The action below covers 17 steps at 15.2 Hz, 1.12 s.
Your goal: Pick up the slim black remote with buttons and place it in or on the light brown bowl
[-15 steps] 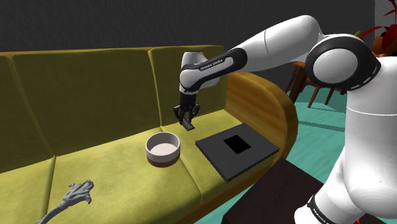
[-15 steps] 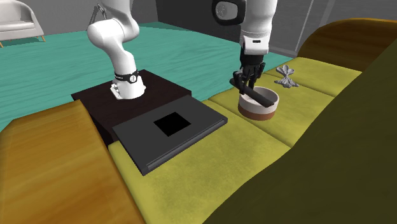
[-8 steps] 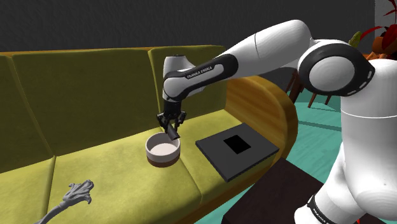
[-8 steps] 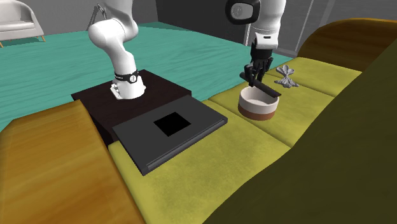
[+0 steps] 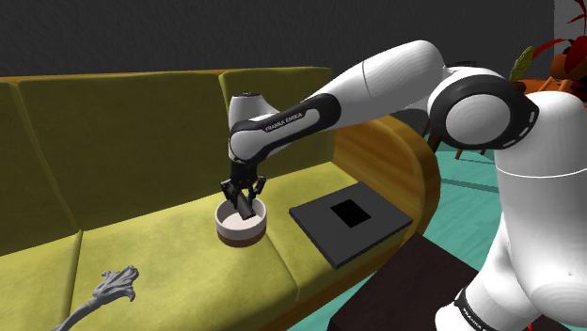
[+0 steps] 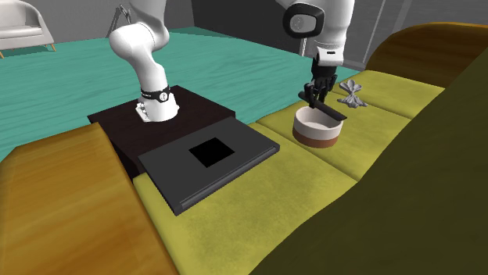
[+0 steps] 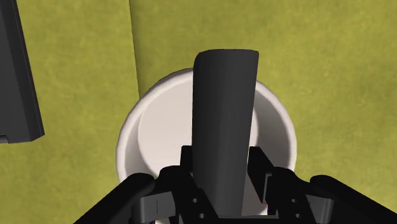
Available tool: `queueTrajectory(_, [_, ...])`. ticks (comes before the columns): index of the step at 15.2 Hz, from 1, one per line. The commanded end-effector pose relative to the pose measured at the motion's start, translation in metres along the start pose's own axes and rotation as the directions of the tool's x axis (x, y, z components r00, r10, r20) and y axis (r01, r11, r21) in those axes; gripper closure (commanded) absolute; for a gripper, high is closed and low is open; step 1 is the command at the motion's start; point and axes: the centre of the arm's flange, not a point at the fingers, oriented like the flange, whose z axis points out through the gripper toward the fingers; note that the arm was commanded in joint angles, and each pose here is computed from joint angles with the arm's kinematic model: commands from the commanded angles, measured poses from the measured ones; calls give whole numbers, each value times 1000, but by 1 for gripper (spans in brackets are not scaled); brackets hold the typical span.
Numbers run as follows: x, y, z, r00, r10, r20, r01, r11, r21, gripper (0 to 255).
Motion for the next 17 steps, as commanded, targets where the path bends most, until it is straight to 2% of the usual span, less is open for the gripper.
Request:
queueTrajectory(1, [1, 1, 10, 1000, 0, -1, 0, 1000, 0, 255])
queueTrajectory(6, [1, 3, 34, 1000, 0, -1, 0, 1000, 0, 255])
queueTrajectory(13, [1, 3, 34, 1000, 0, -1, 0, 1000, 0, 255])
queueTrajectory(14, [1, 3, 34, 1000, 0, -1, 0, 1000, 0, 0])
queueTrajectory(17, [1, 3, 34, 1000, 0, -1, 0, 1000, 0, 0])
